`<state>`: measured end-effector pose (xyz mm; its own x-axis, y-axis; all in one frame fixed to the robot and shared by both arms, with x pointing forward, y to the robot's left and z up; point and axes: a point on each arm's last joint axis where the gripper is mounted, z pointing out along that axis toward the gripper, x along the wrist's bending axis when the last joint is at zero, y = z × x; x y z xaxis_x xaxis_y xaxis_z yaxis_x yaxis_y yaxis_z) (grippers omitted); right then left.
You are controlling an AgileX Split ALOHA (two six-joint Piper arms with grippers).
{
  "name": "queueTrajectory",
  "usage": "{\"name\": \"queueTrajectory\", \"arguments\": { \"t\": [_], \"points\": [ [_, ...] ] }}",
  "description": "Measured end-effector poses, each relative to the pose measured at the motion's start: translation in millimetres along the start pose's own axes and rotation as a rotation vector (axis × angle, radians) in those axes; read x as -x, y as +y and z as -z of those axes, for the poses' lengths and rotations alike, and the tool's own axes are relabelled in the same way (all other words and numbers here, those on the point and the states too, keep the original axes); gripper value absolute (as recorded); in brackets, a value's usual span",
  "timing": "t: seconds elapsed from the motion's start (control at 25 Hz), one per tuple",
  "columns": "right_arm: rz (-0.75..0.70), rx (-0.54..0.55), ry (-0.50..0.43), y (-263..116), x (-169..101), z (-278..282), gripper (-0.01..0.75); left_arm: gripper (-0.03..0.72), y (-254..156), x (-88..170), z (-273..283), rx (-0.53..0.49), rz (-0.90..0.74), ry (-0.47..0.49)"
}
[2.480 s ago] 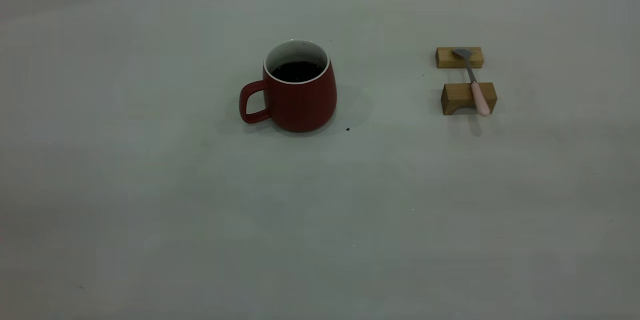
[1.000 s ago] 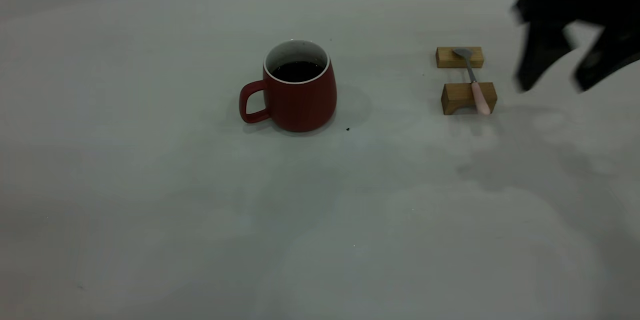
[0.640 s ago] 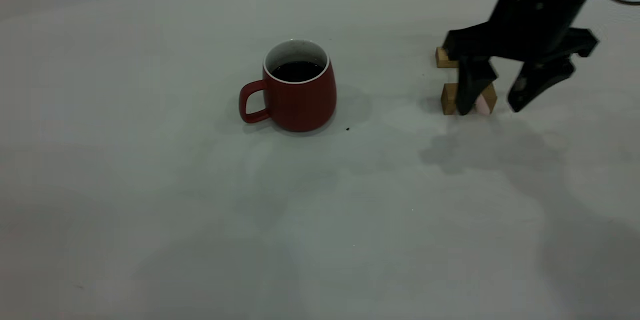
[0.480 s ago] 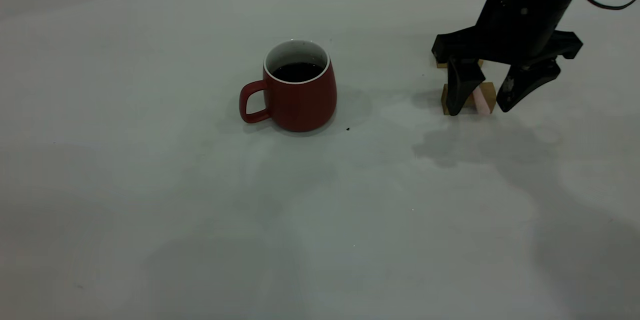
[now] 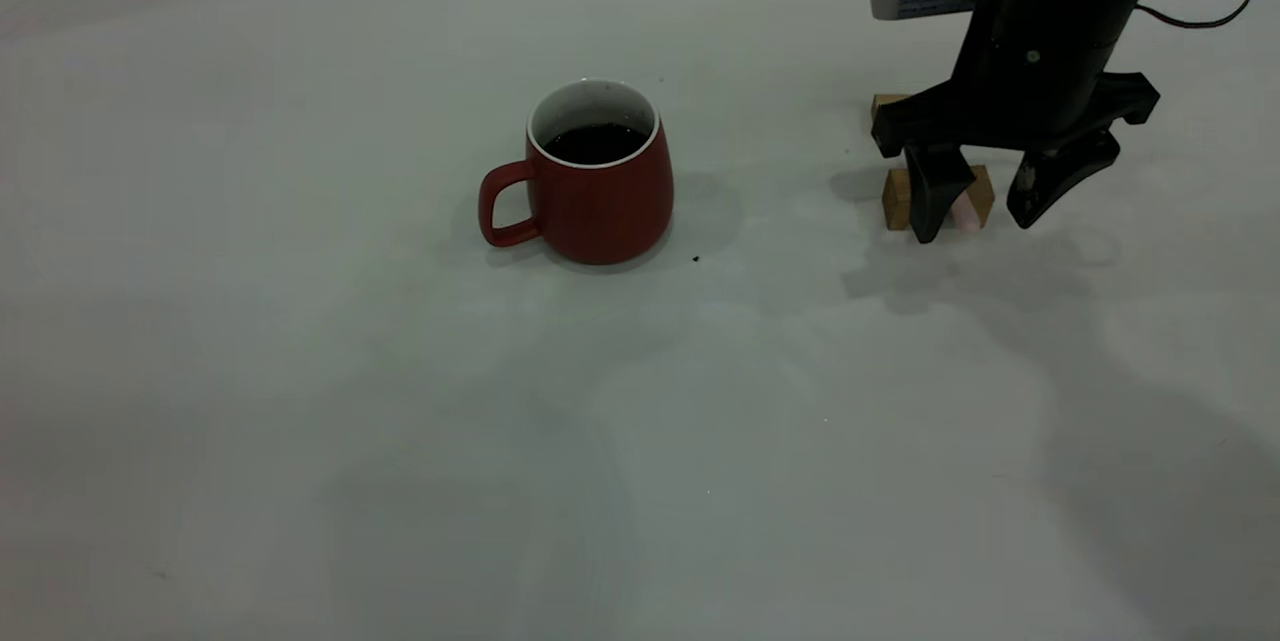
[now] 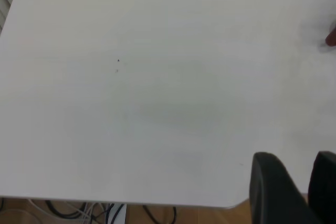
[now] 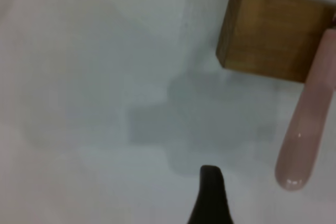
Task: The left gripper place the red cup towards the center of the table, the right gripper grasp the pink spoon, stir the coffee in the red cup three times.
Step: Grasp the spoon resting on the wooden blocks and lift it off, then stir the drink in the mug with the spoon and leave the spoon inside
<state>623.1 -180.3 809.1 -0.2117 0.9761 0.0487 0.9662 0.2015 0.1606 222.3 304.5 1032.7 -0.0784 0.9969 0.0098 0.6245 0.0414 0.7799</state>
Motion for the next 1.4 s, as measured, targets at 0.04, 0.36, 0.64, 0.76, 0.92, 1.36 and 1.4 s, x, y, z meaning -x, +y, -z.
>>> {"name": "queueTrajectory", "arguments": {
  "t": [0.04,0.36,0.64,0.76,0.92,1.36,1.4],
  "points": [
    [0.0,0.005,-0.001,0.3,0.1,-0.9,0.659,0.244,0.0,0.0,0.0,0.0,0.0,0.0],
    [-0.024,0.02,-0.012,0.7,7.9,-10.0,0.635,0.244,0.0,0.0,0.0,0.0,0.0,0.0],
    [-0.023,0.046,-0.016,1.2,10.2,-20.5,0.487,0.244,0.0,0.0,0.0,0.0,0.0,0.0],
    [-0.022,0.047,-0.017,0.6,10.4,-23.3,0.32,0.244,0.0,0.0,0.0,0.0,0.0,0.0],
    [-0.01,0.06,-0.021,3.4,10.4,-15.8,0.127,0.244,0.0,0.0,0.0,0.0,0.0,0.0],
    [-0.676,0.143,0.47,26.4,-30.7,136.3,0.13,0.244,0.0,0.0,0.0,0.0,0.0,0.0],
    [-0.794,0.115,0.567,28.6,-36.7,142.5,0.13,0.244,0.0,0.0,0.0,0.0,0.0,0.0]
  ]
}}
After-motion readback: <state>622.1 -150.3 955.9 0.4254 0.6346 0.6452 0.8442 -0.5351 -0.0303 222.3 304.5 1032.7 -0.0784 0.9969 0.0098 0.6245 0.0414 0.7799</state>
